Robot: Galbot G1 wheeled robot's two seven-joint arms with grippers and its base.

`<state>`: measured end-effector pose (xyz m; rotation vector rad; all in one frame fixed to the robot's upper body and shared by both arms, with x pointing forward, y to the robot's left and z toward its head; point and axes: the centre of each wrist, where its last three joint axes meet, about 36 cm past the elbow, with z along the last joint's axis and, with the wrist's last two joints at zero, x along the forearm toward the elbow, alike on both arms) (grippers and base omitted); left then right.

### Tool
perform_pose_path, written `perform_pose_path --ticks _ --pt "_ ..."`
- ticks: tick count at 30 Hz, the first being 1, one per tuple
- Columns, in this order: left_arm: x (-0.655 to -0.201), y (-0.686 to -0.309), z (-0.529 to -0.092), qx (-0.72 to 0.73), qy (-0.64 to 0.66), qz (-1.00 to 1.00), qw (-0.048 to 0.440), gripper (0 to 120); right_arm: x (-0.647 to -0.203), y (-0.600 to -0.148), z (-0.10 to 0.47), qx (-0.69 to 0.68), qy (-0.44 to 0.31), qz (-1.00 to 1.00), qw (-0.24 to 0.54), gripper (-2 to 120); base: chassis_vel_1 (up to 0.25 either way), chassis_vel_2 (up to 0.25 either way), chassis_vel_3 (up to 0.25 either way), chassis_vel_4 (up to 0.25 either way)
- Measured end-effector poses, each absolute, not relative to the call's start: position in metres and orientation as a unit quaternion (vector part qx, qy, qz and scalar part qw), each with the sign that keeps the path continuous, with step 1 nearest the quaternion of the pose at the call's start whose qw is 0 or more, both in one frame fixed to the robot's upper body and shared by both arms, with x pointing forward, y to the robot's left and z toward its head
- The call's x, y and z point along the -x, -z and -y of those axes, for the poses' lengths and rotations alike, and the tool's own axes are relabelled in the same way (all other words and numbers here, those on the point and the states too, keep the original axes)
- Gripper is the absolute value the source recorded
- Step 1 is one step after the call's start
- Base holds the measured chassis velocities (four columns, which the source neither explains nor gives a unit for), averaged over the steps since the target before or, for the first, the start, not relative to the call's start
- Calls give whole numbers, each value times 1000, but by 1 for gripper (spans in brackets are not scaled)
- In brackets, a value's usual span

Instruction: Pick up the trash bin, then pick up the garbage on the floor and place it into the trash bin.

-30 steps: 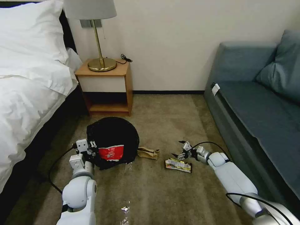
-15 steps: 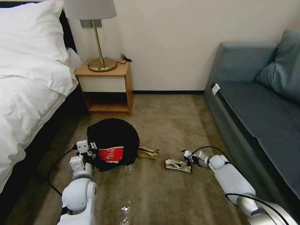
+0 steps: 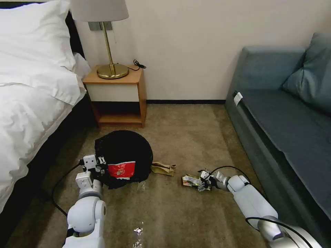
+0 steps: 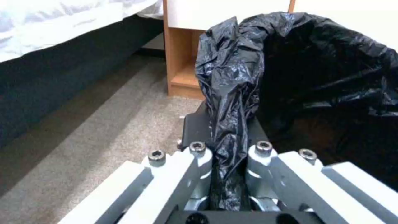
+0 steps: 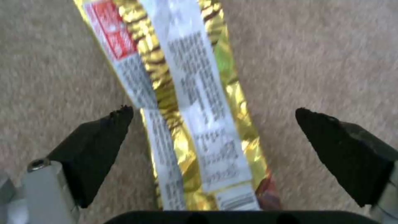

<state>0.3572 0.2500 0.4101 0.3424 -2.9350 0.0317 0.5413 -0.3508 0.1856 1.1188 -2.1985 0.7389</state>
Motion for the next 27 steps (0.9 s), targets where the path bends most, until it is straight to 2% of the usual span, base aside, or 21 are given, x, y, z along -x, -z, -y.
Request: perform_pose_path --ticks 23,27 --pt "-349 -415 -251 -117 -12 989 88 5 -519 -164 355 -402 -256 827 299 100 0 0 0 0" --pt "-349 -417 -251 -116 -13 990 84 5 -516 -161 357 -403 -252 828 299 91 0 0 0 0"
